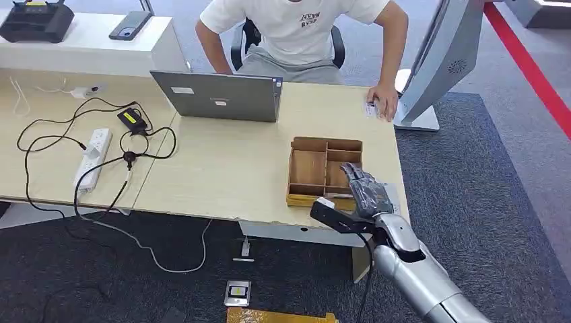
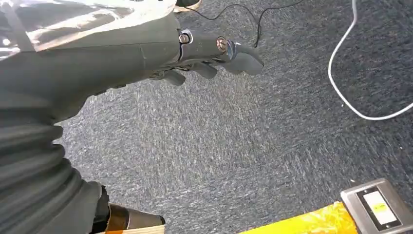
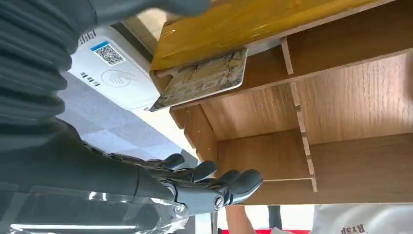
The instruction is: Pass the card to the sensor for recognition and then transmit it.
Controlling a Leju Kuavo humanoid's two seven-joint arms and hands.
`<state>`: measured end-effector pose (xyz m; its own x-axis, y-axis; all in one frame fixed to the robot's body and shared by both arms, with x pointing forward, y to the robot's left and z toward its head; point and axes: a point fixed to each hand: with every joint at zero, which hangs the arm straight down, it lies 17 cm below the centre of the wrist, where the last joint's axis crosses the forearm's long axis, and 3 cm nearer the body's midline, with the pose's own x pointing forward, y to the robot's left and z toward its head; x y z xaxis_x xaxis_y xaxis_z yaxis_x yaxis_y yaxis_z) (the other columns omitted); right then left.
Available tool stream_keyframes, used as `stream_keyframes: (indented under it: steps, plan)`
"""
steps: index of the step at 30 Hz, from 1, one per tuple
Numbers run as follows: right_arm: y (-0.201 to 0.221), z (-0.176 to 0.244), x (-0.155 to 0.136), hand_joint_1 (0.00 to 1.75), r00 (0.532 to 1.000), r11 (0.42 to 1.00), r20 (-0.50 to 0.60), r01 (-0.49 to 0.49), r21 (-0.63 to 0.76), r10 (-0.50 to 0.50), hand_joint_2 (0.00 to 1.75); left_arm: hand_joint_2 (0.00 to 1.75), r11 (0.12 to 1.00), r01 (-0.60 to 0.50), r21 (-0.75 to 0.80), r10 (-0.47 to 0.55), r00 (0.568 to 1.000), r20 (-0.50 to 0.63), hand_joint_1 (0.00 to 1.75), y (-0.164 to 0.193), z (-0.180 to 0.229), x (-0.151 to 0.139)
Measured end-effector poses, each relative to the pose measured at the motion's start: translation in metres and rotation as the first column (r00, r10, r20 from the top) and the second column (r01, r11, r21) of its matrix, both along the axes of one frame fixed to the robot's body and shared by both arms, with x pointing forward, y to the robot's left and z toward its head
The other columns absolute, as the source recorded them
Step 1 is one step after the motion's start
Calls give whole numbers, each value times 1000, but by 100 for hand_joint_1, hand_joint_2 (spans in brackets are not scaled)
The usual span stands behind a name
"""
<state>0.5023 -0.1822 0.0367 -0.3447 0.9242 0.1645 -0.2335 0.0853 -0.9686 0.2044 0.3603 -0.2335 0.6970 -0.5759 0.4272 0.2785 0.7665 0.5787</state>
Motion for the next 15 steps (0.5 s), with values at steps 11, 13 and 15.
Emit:
stream_keyframes:
  steps: [11, 13, 15]
  plan:
    - [0, -5, -2, 175, 1000, 1000, -28, -5, -9, 5, 175, 175, 1000, 2, -1, -1, 1000, 5, 0, 0, 1, 1]
    - [0, -6, -2, 175, 1000, 1000, -31, -5, -8, 5, 175, 175, 1000, 0, -1, 0, 1000, 5, 0, 0, 0, 1]
    - [1, -6, -3, 175, 999, 1000, -38, -6, 0, 6, 175, 175, 1000, 0, -1, 0, 1000, 5, 0, 0, 0, 0]
